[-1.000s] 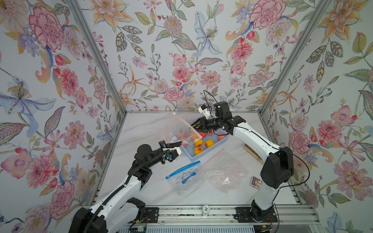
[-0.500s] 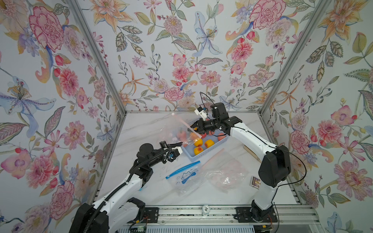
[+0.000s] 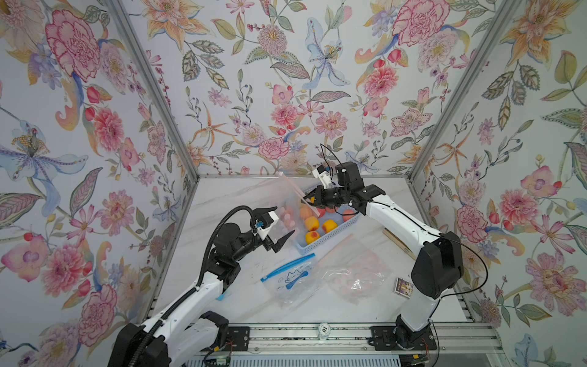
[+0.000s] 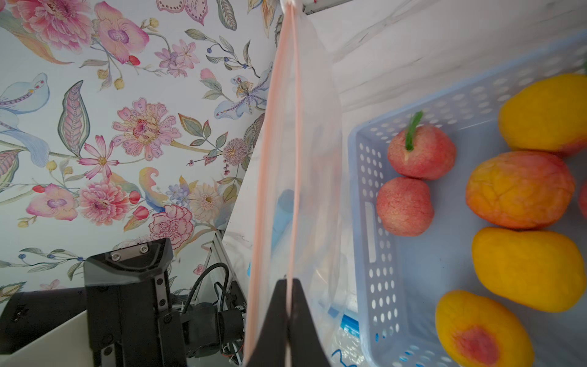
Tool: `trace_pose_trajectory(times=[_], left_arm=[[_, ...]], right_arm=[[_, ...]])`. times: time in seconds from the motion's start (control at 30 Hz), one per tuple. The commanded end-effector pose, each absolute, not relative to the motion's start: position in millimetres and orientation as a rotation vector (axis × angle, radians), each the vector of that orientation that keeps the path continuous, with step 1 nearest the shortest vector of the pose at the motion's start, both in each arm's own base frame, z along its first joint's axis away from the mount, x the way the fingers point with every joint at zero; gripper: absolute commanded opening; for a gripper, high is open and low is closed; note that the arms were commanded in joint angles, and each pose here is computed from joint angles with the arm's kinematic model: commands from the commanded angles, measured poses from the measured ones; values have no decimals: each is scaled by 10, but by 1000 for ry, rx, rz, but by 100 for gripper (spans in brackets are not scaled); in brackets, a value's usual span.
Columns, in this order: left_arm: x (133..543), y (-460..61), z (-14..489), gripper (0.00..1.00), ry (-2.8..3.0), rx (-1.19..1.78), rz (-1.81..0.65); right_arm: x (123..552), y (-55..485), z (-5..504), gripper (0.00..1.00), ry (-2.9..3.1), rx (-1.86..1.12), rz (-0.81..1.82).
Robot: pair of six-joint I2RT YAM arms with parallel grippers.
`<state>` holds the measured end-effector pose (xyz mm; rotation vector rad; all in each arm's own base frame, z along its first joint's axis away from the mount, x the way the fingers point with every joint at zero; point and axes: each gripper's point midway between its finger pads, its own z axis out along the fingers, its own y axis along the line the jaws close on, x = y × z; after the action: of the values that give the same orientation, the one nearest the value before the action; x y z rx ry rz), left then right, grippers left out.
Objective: Place the peach in a zip-top bag and seal the zipper
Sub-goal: Open the zipper of the food storage bag at the center of the board.
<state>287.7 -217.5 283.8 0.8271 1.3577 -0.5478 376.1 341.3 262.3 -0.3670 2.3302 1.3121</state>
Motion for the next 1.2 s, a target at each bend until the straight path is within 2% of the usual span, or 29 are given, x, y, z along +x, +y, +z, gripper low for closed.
trace_pose_trajectory(times=[0.0,0.2,0.37,0.6,0.8,1.17], left_arm=[[3003,-2023,3277,99,1428,470,-733],[3337,-1781,3177,99,1686,60,-790],[3407,-1842,3248,98,1734,-76,-925],[3623,-2003,3281,99,1795,-89,-962],[3775,-2083,3113,99,1890,-83,-922],[3729,-1977,2889,87,1921,-128,-877]], right_arm=[[3875,3341,2845,0,2194,-356,1233],[3834,3415,2958,0,2091,-367,1130],[3785,3480,3027,0,2017,-377,972],[3635,3700,3185,0,1904,-445,839],[3514,3867,3266,0,1851,-496,755],[3537,3931,3286,0,1837,-462,772]])
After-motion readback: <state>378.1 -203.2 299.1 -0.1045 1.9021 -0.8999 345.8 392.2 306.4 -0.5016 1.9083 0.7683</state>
